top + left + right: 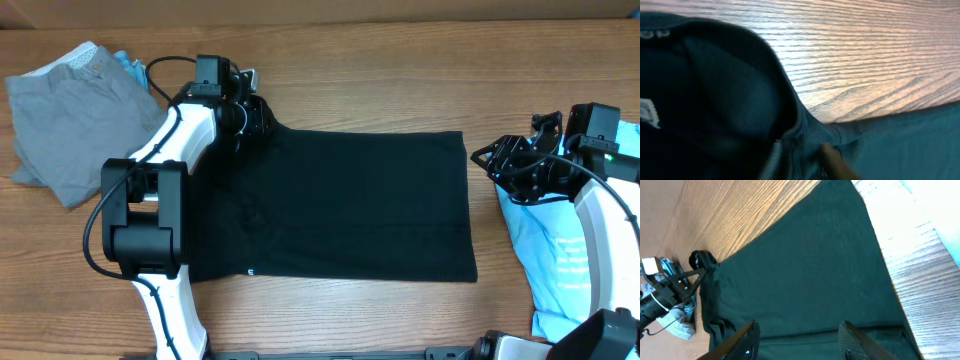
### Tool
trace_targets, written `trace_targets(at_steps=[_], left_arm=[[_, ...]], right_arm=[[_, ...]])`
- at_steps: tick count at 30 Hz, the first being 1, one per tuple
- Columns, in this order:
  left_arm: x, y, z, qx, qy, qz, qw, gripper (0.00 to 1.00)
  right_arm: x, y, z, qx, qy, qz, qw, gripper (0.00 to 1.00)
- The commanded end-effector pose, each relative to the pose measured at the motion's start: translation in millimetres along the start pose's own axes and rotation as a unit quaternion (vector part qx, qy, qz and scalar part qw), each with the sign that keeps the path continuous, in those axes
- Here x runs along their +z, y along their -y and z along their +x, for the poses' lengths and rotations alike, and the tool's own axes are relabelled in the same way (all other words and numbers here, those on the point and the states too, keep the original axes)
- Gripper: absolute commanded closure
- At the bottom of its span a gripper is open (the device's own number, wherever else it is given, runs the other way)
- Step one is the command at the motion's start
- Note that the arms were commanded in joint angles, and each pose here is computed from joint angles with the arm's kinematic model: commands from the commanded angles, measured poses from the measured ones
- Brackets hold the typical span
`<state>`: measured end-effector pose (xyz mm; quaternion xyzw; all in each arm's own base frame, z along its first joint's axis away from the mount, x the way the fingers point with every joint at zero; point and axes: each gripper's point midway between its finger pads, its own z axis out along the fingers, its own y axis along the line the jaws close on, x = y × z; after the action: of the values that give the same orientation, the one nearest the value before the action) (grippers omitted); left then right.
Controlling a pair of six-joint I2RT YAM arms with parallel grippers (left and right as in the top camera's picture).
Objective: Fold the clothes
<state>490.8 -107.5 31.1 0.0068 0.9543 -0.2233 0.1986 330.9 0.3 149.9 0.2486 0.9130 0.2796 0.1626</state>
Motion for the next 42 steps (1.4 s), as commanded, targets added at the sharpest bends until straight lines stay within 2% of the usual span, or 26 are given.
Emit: trace_targets(at_steps=[1, 6, 14, 22, 26, 38, 40, 42], left_arm=[[3.5, 10.2, -5.0, 0.005, 0.002, 0.019, 1.000, 0.83], [3.6, 10.1, -0.1, 0.001, -0.008, 0.020, 1.000, 0.96], [2.8, 11.5, 7.9, -0.006, -0.025, 0.024, 0.999, 0.96], [-28.5, 64.4, -11.7, 0.007, -0.014, 0.151, 0.988, 0.96], [-30.9, 67.3, -4.4, 0.003, -0.034, 0.132, 0.991, 0.96], [-29.2, 65.9, 52.0, -0.036, -0.143, 0.081, 0.986, 0.96], [-28.4, 57.8, 55.4, -0.035, -0.147, 0.054, 0.987, 0.74], [-28.5, 53.0, 52.3, -0.031, -0.142, 0.042, 0.989, 0.67]], right_arm=[[-8.4, -8.7, -4.5, -0.012, 0.014, -0.005, 1.000, 0.46], [-8.4, -8.0, -2.8, -0.010, 0.011, -0.004, 1.000, 0.46], [-8.3, -7.6, -1.9, -0.009, 0.009, -0.003, 1.000, 0.46], [-8.3, -5.8, 1.2, -0.007, 0.003, 0.001, 1.000, 0.46], [-8.3, -2.8, 3.2, -0.003, 0.000, 0.009, 1.000, 0.46], [-8.3, -0.7, 3.4, -0.004, 0.000, 0.015, 1.000, 0.46], [-8.4, -0.8, 3.2, -0.004, 0.001, 0.015, 1.000, 0.46], [-8.4, -0.8, 3.2, -0.004, 0.001, 0.015, 1.000, 0.46]])
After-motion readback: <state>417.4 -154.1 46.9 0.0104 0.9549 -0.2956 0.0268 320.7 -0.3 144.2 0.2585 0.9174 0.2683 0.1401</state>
